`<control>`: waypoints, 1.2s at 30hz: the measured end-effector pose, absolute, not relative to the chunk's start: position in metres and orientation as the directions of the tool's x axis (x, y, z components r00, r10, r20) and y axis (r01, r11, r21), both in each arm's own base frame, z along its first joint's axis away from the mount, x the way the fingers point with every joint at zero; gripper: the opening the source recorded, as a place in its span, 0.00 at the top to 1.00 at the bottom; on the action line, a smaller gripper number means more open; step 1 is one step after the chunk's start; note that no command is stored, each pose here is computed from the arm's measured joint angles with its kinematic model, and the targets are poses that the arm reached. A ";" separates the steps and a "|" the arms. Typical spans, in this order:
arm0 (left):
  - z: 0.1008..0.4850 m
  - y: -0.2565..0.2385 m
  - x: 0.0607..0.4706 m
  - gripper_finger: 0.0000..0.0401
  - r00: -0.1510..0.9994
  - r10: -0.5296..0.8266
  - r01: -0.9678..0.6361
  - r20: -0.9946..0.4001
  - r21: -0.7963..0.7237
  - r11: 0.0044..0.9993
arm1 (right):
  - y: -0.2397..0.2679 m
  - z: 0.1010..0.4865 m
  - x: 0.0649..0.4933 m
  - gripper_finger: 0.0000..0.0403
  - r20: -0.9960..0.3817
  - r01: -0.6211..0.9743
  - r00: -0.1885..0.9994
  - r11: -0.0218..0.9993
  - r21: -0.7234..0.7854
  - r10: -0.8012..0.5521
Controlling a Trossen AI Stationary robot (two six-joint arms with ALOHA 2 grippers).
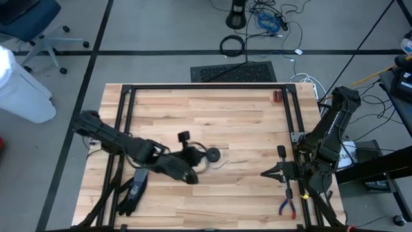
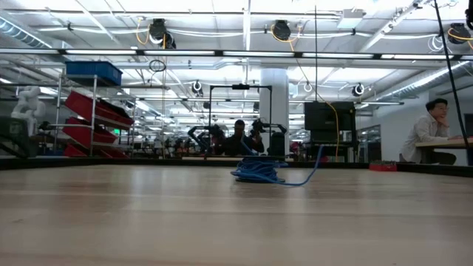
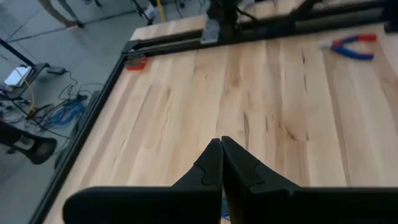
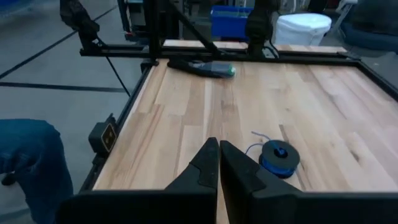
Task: Coil cords
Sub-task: Return to Home Position
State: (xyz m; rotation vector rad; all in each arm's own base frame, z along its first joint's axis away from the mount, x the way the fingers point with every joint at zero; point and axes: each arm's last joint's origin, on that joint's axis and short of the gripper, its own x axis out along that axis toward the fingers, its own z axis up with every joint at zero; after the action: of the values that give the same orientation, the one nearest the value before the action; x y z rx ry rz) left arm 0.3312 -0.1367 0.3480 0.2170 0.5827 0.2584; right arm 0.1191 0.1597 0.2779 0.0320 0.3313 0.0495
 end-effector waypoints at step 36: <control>0.261 -0.035 0.183 1.00 0.985 0.083 -0.079 -0.151 0.029 0.996 | 0.049 0.214 0.119 1.00 0.002 -0.070 0.997 0.988 0.141 0.071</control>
State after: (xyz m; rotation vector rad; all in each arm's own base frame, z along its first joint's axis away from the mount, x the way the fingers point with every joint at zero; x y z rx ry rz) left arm 0.1835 -0.0347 0.2610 0.0227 0.1523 0.0814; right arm 0.1193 0.0492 0.2141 0.1413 0.0031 0.0707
